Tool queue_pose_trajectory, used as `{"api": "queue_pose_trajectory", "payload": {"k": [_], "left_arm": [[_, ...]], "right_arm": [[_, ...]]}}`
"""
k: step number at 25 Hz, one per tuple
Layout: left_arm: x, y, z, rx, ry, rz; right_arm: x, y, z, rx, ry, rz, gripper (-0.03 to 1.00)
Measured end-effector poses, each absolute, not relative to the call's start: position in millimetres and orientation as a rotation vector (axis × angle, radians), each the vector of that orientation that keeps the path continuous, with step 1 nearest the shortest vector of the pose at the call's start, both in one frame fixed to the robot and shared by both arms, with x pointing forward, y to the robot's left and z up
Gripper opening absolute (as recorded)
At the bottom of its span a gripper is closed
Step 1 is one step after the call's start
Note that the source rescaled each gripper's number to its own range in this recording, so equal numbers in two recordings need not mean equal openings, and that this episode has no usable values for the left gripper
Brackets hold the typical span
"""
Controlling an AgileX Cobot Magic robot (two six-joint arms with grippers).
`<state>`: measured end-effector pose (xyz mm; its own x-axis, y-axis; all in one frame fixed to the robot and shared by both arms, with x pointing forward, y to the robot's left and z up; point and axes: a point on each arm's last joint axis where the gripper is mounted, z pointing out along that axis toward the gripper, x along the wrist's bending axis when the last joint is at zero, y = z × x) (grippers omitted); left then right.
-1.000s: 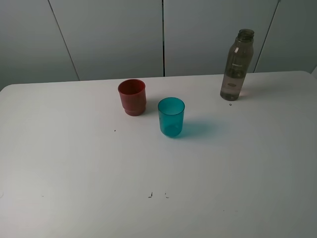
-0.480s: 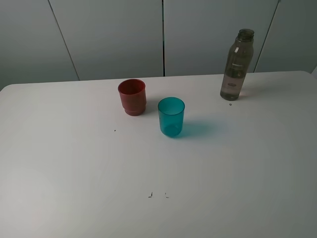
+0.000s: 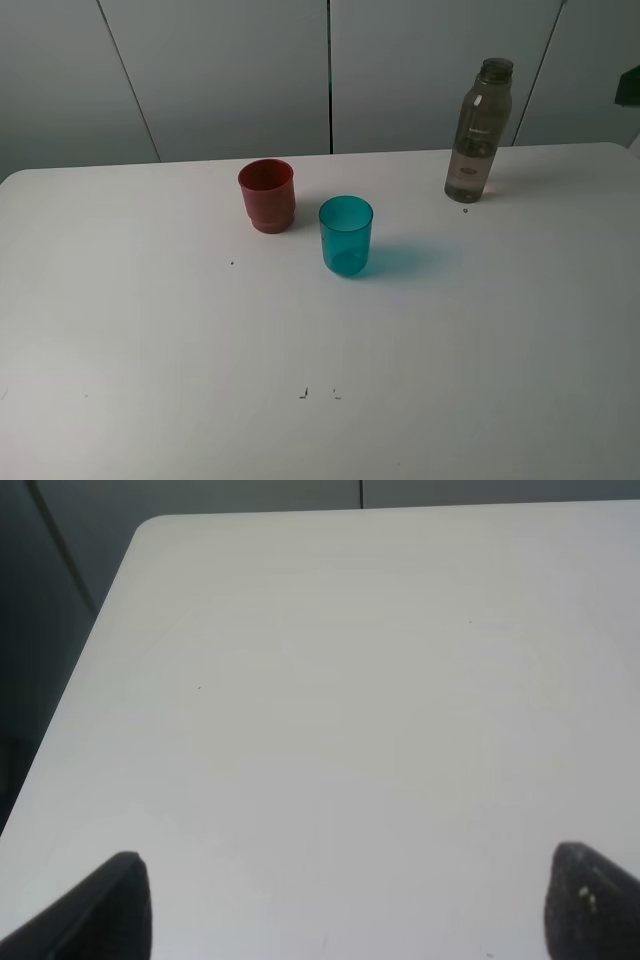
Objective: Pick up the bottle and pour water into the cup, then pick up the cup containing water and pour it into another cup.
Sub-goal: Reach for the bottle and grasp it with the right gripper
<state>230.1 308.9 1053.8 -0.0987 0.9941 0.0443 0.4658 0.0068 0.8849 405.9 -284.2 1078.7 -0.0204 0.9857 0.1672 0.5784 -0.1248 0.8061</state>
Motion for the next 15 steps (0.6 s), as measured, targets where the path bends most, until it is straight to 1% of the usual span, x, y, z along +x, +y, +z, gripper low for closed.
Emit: {"api": "queue_pose_trajectory", "payload": {"k": [5,8,15], "left_arm": [[230,309,1054,1.522,1.636,1.035],[230,309,1054,1.522,1.636,1.035],[230,309,1054,1.522,1.636,1.035]], "right_arm": [[446,-261,1016,1.700,1.796,0.957,1.00],[466,-250,988,1.667,1.814,0.958,1.00],[503,-246,932,1.673,1.772,0.930,1.00]]}}
